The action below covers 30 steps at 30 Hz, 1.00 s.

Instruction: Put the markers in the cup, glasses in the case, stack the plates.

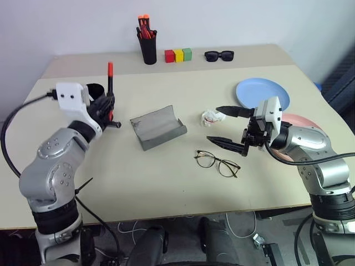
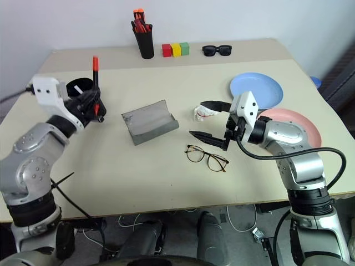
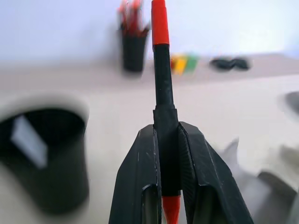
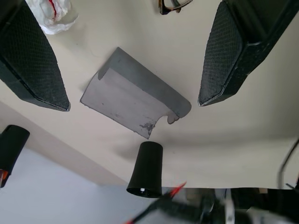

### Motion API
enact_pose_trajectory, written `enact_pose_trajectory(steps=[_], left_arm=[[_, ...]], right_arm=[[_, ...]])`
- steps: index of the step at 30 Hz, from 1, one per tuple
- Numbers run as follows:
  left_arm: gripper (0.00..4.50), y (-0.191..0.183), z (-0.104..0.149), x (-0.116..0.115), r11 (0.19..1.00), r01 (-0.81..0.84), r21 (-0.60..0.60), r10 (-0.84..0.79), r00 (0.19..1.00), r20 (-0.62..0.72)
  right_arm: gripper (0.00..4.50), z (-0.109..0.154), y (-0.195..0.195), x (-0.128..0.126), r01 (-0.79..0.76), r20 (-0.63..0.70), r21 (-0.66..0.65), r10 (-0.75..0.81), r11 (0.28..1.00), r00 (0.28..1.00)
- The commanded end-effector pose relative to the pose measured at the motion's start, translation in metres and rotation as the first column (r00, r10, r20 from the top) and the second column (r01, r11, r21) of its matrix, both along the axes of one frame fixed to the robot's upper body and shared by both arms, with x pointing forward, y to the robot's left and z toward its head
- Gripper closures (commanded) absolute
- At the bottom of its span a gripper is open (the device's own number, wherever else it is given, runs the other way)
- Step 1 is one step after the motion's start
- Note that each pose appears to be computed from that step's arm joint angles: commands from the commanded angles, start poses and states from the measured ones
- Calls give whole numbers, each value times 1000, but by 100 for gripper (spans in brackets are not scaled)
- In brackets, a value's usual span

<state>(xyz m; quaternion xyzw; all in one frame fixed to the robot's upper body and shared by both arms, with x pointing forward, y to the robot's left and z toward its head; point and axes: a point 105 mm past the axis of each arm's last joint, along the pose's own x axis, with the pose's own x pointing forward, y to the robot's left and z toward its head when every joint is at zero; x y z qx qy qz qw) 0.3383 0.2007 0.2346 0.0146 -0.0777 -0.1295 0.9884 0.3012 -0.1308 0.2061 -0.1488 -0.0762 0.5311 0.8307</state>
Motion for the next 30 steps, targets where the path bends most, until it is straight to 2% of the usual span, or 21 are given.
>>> enact_pose_trajectory(steps=[1, 6, 9, 21, 23, 24, 30], left_arm=[[449, 17, 33, 17, 996, -44, 73, 30, 981, 193], [449, 60, 43, 52, 990, -130, 62, 110, 961, 254], [449, 70, 42, 63, 988, -148, 54, 128, 953, 274], [449, 86, 18, 79, 986, -168, -8, 163, 943, 289], [350, 86, 15, 80, 985, -169, -12, 166, 944, 286], [320, 87, 15, 79, 985, -170, -16, 168, 943, 287], [15, 83, 14, 76, 989, -144, -16, 142, 944, 299]], right_arm=[[0, 12, 5, 0, -19, 57, 6, 19, 1000, 998], [0, 17, 7, 3, -11, 72, 19, 10, 1000, 997], [0, 18, 6, 3, -7, 79, 9, 6, 1000, 997], [0, 20, 2, 3, 23, 90, 8, -24, 1000, 996], [0, 21, 2, 4, 24, 89, 7, -25, 1000, 996], [0, 21, 1, 4, 25, 91, 5, -26, 1000, 996], [0, 21, 1, 5, 26, 90, 8, -27, 1000, 996]])
